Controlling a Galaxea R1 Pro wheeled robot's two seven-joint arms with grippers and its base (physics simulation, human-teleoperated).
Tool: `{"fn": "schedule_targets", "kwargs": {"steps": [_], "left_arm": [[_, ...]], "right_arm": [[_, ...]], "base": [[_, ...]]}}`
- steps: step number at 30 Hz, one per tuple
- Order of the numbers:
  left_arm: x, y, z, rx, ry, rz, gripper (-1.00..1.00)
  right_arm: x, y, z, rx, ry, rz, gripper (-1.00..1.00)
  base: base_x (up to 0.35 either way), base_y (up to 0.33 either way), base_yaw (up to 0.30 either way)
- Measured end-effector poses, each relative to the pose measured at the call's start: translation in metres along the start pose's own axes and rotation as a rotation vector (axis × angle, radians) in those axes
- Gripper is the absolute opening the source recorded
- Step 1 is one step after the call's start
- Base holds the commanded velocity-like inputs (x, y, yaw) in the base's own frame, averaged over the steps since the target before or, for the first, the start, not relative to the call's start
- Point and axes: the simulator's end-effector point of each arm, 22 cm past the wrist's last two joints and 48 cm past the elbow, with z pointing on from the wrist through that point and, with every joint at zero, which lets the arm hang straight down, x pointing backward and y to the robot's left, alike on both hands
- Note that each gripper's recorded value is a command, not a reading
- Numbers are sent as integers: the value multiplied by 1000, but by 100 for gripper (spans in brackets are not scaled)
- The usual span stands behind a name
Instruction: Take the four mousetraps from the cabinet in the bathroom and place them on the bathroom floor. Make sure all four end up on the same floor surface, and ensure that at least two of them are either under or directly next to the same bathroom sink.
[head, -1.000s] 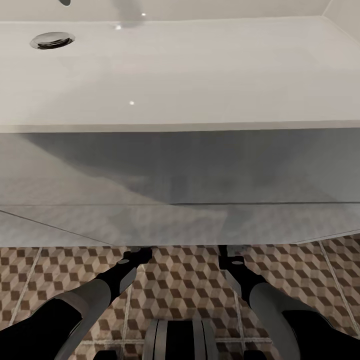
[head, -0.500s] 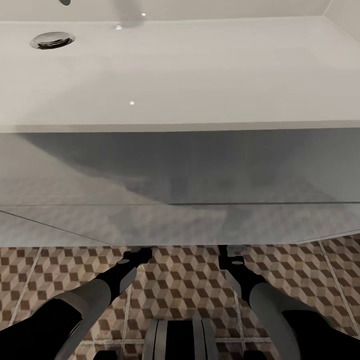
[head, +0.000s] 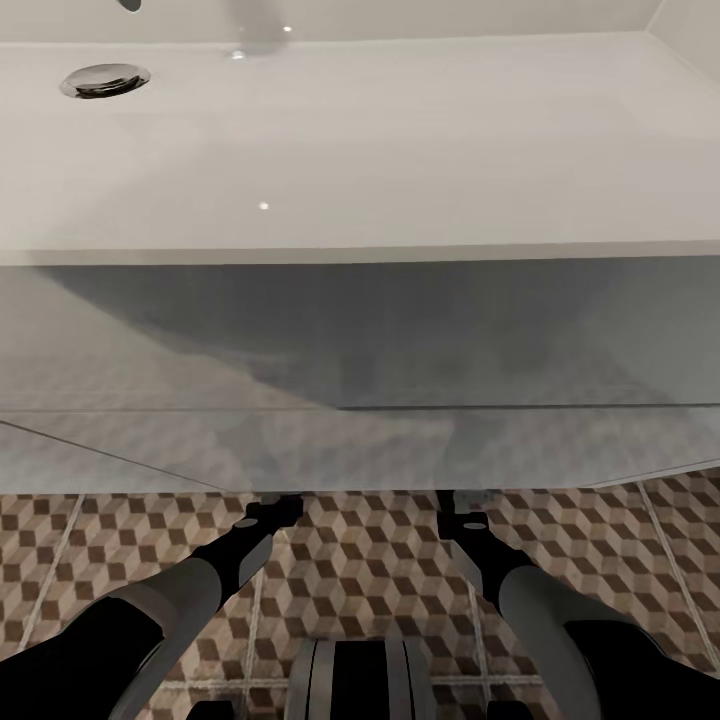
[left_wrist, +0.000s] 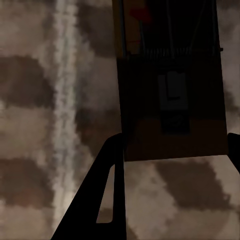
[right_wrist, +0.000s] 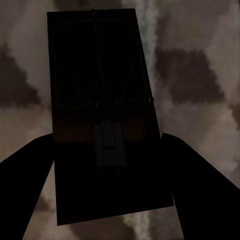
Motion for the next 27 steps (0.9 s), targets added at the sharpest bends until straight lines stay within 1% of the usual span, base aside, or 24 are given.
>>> {"fn": "schedule_targets", "kwargs": {"steps": [23,24,25,27], "left_arm": [[3,3,0,-3,5,4,-100],[3,3,0,-3,5,4,-100],[3,3,0,-3,5,4,-100],[3,3,0,-3,5,4,-100]], "right_arm": [[1,1,0,-2,3,3,-100],[1,1,0,-2,3,3,100],[4,1,0,-5,9,15,100],[4,1,0,-5,9,15,100]], "base": [[0,0,0],[0,0,0],[0,0,0],[0,0,0]]}}
